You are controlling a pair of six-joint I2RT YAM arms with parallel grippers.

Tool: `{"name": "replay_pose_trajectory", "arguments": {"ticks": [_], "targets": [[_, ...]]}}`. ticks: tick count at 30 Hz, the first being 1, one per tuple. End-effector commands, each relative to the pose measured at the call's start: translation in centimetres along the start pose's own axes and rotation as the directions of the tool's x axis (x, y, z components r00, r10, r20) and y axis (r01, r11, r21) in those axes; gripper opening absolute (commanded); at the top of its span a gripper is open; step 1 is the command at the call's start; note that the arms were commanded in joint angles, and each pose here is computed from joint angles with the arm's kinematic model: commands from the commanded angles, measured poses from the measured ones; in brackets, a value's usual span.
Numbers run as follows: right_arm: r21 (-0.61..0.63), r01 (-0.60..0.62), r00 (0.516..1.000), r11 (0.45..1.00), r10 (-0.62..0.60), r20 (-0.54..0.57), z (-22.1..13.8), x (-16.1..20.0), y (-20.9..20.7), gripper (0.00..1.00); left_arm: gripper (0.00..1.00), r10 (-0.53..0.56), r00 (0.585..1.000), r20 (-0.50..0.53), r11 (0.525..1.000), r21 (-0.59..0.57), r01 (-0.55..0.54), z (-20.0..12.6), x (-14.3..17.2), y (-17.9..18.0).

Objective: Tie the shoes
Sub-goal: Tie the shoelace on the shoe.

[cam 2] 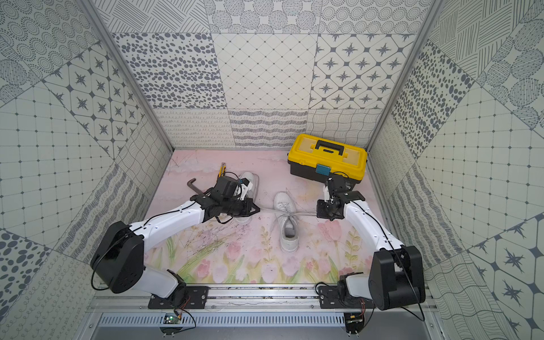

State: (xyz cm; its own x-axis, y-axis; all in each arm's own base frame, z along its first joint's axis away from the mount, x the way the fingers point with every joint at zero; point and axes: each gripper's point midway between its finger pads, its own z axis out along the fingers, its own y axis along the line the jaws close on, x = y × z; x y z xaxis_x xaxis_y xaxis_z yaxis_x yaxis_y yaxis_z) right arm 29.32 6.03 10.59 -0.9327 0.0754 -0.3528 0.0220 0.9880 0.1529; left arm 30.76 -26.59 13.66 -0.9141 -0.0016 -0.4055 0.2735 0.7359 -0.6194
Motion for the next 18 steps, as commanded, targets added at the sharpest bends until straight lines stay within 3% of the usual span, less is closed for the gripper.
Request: {"name": "replay_pose_trajectory", "arguments": {"ticks": [1,8,12,14,16,18], "targets": [[0.162,-0.018,1.0,0.987,0.015,0.02,0.1,-0.4,-3.7,0.0,0.0,-0.001,1.0,0.018,0.994,-0.109,0.003,-0.3,-0.3,2.6],[0.111,-0.012,1.0,0.994,0.011,0.013,0.1,-0.4,-2.8,0.0,0.0,0.003,1.0,0.023,0.997,-0.083,-0.001,-0.4,-0.5,2.1],[-0.114,0.047,0.999,0.992,-0.044,0.032,-0.6,-0.6,1.2,0.0,0.0,0.025,0.999,0.039,1.0,-0.004,-0.025,-0.7,-1.0,0.4],[-0.275,0.083,0.996,0.958,-0.072,0.048,-1.6,-0.6,4.0,0.14,0.12,0.039,0.998,0.058,0.998,0.05,-0.042,-1.1,-1.3,-0.8],[-0.418,0.103,0.994,0.903,-0.078,0.076,-3.1,-0.7,6.5,0.38,0.24,0.056,0.995,0.088,0.994,0.091,-0.064,-1.9,-1.7,-2.0],[-0.476,0.11,0.992,0.873,-0.068,0.103,-4.4,-1.0,7.6,0.55,0.33,0.077,0.99,0.116,0.991,0.1,-0.089,-2.9,-2.0,-2.7]]}}
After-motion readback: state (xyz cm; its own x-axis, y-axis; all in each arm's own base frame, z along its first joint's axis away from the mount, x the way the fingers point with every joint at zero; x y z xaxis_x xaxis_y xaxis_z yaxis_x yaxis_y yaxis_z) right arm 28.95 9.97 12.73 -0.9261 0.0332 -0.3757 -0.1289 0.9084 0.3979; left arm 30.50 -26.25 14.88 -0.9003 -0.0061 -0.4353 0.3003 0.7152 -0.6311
